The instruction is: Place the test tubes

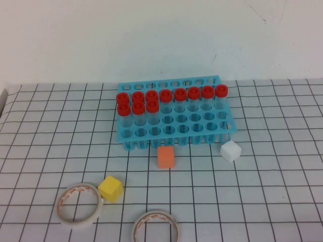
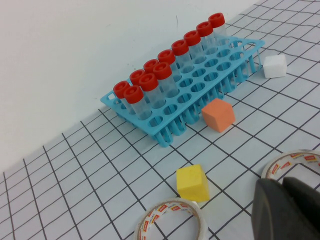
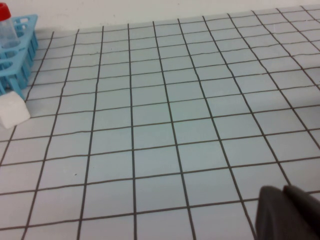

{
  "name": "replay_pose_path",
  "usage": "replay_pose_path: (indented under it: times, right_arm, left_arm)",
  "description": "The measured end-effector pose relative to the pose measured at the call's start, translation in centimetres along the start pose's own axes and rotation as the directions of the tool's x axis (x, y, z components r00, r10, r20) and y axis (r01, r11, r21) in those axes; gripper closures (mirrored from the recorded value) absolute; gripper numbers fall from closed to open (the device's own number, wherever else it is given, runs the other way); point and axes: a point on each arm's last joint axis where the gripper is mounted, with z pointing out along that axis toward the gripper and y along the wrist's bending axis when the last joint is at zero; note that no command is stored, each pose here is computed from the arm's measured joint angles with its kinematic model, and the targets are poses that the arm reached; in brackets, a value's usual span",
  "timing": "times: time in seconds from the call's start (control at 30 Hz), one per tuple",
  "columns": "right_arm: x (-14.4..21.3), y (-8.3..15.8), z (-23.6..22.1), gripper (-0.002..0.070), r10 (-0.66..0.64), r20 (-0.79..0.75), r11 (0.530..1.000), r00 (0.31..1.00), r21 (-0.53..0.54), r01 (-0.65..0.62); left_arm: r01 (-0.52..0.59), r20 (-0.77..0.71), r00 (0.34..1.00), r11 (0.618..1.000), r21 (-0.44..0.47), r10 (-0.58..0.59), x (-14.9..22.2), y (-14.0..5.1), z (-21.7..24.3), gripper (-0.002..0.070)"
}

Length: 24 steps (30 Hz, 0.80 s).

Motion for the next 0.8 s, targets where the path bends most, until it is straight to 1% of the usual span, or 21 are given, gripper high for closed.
replay_pose_path:
  times: [0.07,0.13,0.2,0.27,0.3,0.37,0.5,0.63,0.67,0.73,0.8]
  right_arm:
    - [0.0,0.0,0.0,0.0678,0.002,0.0,1.0,1.0,0.0,-0.002]
    - [0.0,0.0,0.0,0.0678,0.002,0.0,1.0,1.0,0.0,-0.002]
    - [0.0,0.0,0.0,0.0678,0.002,0.0,1.0,1.0,0.0,-0.002]
    - [0.0,0.0,0.0,0.0678,0.002,0.0,1.0,1.0,0.0,-0.002]
    - [0.0,0.0,0.0,0.0678,0.002,0.0,1.0,1.0,0.0,-0.002]
    - [0.0,0.0,0.0,0.0678,0.002,-0.002,1.0,1.0,0.0,-0.001]
    - [0.0,0.0,0.0,0.0678,0.002,-0.003,1.0,1.0,0.001,-0.001]
    - [0.0,0.0,0.0,0.0678,0.002,-0.003,1.0,1.0,0.001,-0.002]
    - [0.0,0.0,0.0,0.0678,0.002,-0.003,1.0,1.0,0.001,-0.002]
    - [0.0,0.0,0.0,0.0678,0.002,-0.003,1.0,1.0,0.001,-0.002]
    - [0.0,0.0,0.0,0.0678,0.002,-0.005,1.0,1.0,0.001,-0.002]
  left_arm:
    - [-0.002,-0.002,1.0,1.0,-0.001,0.002,0.0,0.0,0.0,0.0676]
    - [-0.031,-0.032,0.999,0.999,-0.042,0.03,0.3,0.4,0.0,0.0676]
    - [0.011,-0.044,0.999,0.994,-0.109,-0.016,0.4,1.0,-0.1,0.0676]
    - [0.101,-0.039,0.993,0.976,-0.194,-0.111,0.5,1.7,-0.2,0.0676]
    - [0.159,-0.026,0.985,0.957,-0.242,-0.171,0.7,2.1,-0.2,0.0676]
    - [0.26,0.017,0.963,0.908,-0.327,-0.27,1.2,2.9,-0.1,0.0676]
    - [0.358,0.119,0.933,0.828,-0.433,-0.341,2.7,4.0,0.5,0.0676]
    - [0.41,0.195,0.912,0.777,-0.478,-0.362,4.8,4.5,1.4,0.0676]
    - [0.419,0.209,0.908,0.769,-0.483,-0.363,5.2,4.5,1.6,0.0676]
    - [0.417,0.231,0.909,0.77,-0.482,-0.347,6.4,4.4,2.1,0.0676]
    - [0.401,0.215,0.916,0.791,-0.462,-0.338,7.2,4.2,2.4,0.0676]
